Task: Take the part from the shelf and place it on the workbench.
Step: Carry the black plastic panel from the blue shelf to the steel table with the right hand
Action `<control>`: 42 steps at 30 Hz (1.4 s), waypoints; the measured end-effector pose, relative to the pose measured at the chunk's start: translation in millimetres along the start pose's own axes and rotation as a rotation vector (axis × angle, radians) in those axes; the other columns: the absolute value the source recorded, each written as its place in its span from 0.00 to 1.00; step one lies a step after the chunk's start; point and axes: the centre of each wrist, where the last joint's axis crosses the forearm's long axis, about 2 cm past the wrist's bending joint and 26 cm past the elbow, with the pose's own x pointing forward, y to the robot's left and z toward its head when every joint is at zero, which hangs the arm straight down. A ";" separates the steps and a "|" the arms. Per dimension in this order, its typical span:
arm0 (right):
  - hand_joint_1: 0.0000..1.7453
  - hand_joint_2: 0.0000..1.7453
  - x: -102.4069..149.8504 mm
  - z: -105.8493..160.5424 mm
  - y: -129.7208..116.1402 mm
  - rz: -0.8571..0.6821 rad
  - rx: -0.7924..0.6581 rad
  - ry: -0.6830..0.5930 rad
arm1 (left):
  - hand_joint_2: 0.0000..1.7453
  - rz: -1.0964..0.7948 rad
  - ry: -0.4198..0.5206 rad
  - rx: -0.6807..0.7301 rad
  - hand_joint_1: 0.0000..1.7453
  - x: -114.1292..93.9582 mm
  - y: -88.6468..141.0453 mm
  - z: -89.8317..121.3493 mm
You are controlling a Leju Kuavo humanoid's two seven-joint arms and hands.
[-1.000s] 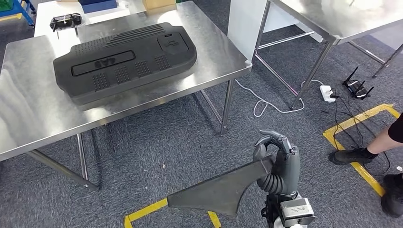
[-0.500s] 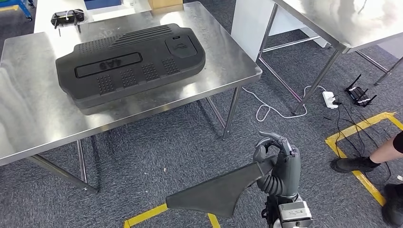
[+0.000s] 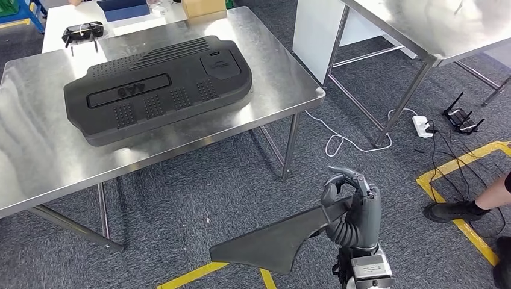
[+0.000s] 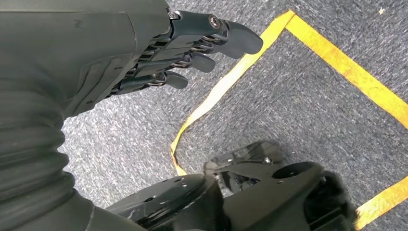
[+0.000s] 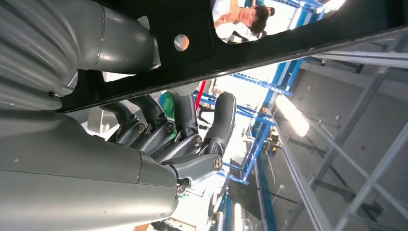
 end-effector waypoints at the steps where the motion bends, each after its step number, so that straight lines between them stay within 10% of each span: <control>1: 1.00 1.00 0.0 0.0 0.0 0.002 0.001 -0.001 | 1.00 0.000 0.000 0.000 0.00 0.1 0.1 -0.1; 42: 1.00 1.00 -1.5 1.7 -1.1 0.026 0.009 0.008 | 1.00 -0.012 -0.005 -0.001 0.00 1.8 0.2 -0.8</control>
